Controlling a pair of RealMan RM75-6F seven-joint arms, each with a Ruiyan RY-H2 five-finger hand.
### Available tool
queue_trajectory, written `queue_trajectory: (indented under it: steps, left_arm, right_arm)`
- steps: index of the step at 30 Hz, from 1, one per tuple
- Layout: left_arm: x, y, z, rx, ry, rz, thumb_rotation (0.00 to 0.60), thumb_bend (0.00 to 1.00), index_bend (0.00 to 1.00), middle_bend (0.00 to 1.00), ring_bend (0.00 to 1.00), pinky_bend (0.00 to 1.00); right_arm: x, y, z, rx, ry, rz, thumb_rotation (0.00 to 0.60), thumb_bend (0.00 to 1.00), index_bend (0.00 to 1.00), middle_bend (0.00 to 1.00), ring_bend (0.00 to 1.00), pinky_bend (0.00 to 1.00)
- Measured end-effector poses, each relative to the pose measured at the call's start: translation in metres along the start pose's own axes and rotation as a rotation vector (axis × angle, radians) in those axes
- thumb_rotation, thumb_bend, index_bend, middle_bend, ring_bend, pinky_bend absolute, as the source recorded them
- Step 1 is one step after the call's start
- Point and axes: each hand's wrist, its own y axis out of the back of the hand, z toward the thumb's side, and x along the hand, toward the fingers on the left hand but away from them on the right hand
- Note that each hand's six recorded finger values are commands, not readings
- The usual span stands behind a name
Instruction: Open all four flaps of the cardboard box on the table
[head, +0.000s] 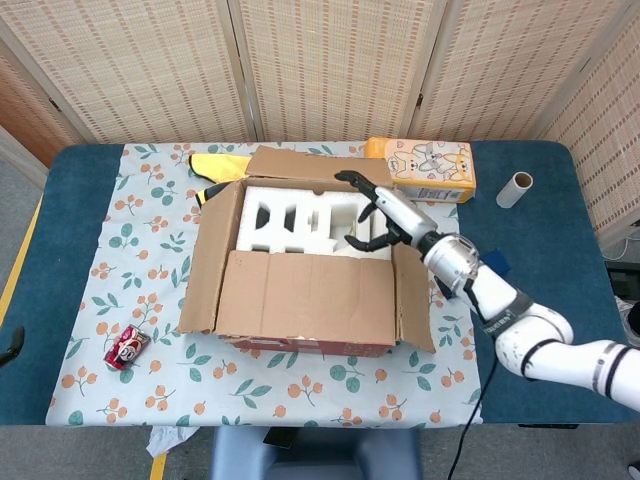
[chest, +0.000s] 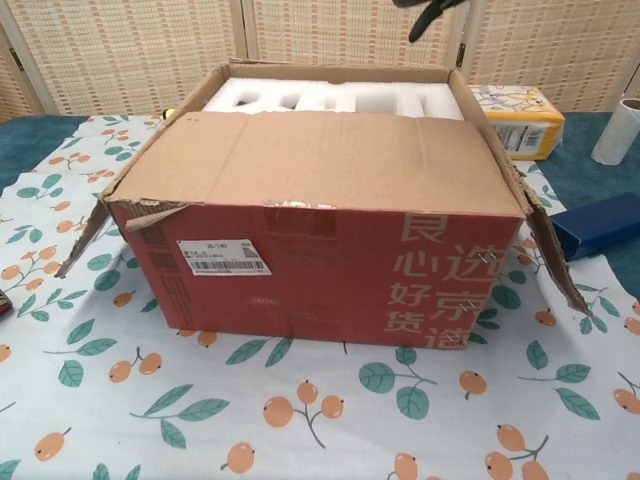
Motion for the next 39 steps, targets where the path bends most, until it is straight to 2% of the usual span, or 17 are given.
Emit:
queue_trajectory:
  steps: [2, 9, 25, 29, 36, 39]
  left_arm:
    - [0.001, 0.0, -0.001, -0.003, 0.002, 0.0, 0.6, 0.44, 0.0, 0.0, 0.0, 0.0]
    - [0.0, 0.002, -0.002, -0.008, 0.003, 0.005, 0.6, 0.44, 0.0, 0.0, 0.0, 0.0]
    - [0.0, 0.003, -0.002, -0.011, 0.003, 0.006, 0.6, 0.44, 0.0, 0.0, 0.0, 0.0]
    - [0.001, 0.002, -0.003, -0.008, 0.004, 0.003, 0.6, 0.44, 0.0, 0.0, 0.0, 0.0]
    - [0.001, 0.001, -0.002, -0.008, 0.002, 0.002, 0.6, 0.44, 0.0, 0.0, 0.0, 0.0]
    - [0.0, 0.001, -0.001, -0.006, -0.004, 0.001, 0.6, 0.44, 0.0, 0.0, 0.0, 0.0]
  right_arm:
    - [0.005, -0.004, -0.007, -0.019, -0.026, 0.027, 0.6, 0.41, 0.0, 0.0, 0.02, 0.35]
    - [0.001, -0.015, -0.025, -0.009, -0.052, 0.051, 0.6, 0.41, 0.0, 0.0, 0.02, 0.35]
    - [-0.002, -0.036, -0.047, -0.016, -0.081, 0.108, 0.6, 0.41, 0.0, 0.0, 0.02, 0.35]
    - [0.002, -0.041, -0.047, -0.037, -0.084, 0.124, 0.6, 0.41, 0.0, 0.0, 0.02, 0.34]
    - [0.016, -0.041, -0.036, -0.135, -0.07, 0.131, 0.6, 0.41, 0.0, 0.0, 0.02, 0.35]
    - [0.024, -0.036, -0.03, -0.132, -0.048, 0.123, 0.6, 0.41, 0.0, 0.0, 0.02, 0.35]
